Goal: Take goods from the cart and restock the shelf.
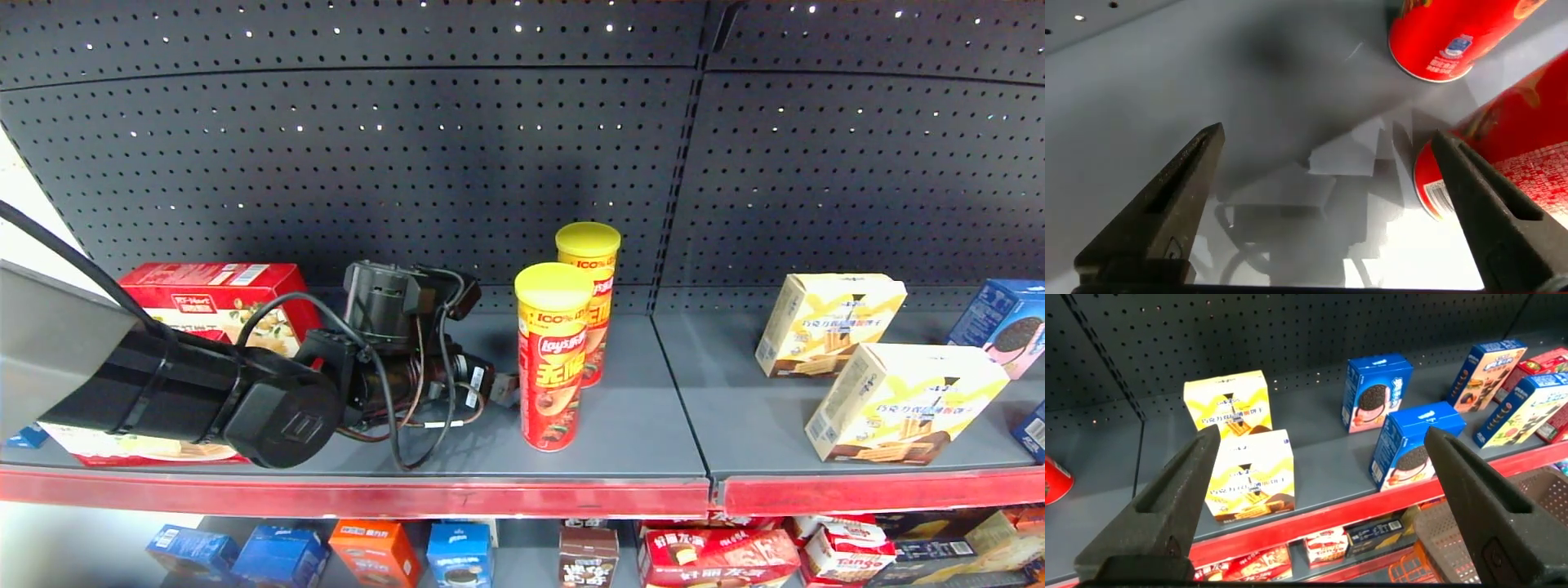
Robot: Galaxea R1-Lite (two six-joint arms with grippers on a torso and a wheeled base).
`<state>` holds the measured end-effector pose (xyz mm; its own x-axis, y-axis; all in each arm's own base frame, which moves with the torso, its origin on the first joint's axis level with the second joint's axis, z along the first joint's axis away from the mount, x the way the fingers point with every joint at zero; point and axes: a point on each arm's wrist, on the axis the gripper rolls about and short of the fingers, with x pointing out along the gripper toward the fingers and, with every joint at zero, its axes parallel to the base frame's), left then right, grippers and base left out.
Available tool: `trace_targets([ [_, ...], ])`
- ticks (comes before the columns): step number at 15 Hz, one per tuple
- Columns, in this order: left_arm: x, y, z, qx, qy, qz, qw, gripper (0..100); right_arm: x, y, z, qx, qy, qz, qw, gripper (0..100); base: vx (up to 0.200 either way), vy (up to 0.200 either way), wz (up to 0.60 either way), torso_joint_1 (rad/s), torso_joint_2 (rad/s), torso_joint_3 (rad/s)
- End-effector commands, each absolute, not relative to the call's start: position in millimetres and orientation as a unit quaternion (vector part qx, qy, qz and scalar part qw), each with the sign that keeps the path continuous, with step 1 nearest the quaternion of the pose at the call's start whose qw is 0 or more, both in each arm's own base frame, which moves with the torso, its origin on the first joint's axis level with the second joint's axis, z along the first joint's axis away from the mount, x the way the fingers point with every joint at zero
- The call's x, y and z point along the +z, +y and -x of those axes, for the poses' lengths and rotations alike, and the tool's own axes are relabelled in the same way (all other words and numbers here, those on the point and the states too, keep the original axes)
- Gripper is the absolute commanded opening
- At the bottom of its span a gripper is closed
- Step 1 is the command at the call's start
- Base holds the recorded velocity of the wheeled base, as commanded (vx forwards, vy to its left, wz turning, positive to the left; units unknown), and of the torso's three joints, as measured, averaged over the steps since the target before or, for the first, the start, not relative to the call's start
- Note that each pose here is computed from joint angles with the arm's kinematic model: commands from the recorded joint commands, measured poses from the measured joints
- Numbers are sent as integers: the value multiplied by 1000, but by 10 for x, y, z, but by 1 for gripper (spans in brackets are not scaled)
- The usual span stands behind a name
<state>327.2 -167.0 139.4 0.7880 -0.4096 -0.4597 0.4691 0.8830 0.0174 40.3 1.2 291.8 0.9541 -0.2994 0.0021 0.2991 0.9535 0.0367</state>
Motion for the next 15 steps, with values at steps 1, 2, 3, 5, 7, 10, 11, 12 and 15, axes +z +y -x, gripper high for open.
trace_targets([
  [1, 1376, -1699, -3270, -236, 229, -66, 942, 100, 2913, 18, -416, -151, -1, -17, 988, 100, 0, 0, 0, 0, 0, 0],
  [2, 1376, -1718, -3260, -239, 229, -67, 941, 100, 2912, 20, -420, -151, -1, -16, 988, 100, 0, 0, 0, 0, 0, 0],
  [3, 1376, -1733, -3252, -241, 229, -68, 941, 100, 2912, 20, -420, -151, -1, -16, 988, 100, 0, 0, 0, 0, 0, 0],
  [5, 1380, -1754, -3243, -244, 228, -68, 940, 100, 2912, 20, -421, -150, -1, -16, 989, 100, 0, 0, 0, 0, 0, 0],
  [7, 1388, -1781, -3233, -247, 226, -68, 940, 100, 2912, 17, -412, -151, -1, -17, 988, 100, 0, 0, 0, 0, 0, 0],
  [10, 1395, -1818, -3218, -252, 225, -69, 939, 100, 2912, 17, -412, -151, -1, -17, 988, 100, 0, 0, 0, 0, 0, 0],
  [11, 1399, -1843, -3206, -255, 224, -70, 938, 100, 2912, 15, -408, -151, -2, -17, 988, 100, 0, 0, 0, 0, 0, 0],
  [12, 1398, -1856, -3204, -257, 224, -69, 938, 100, 2912, 17, -412, -151, -1, -17, 988, 100, 0, 0, 0, 0, 0, 0],
  [15, 1395, -1880, -3212, -257, 225, -63, 938, 100, 2918, 14, -407, -150, -3, -18, 988, 100, 0, 0, 0, 0, 0, 0],
])
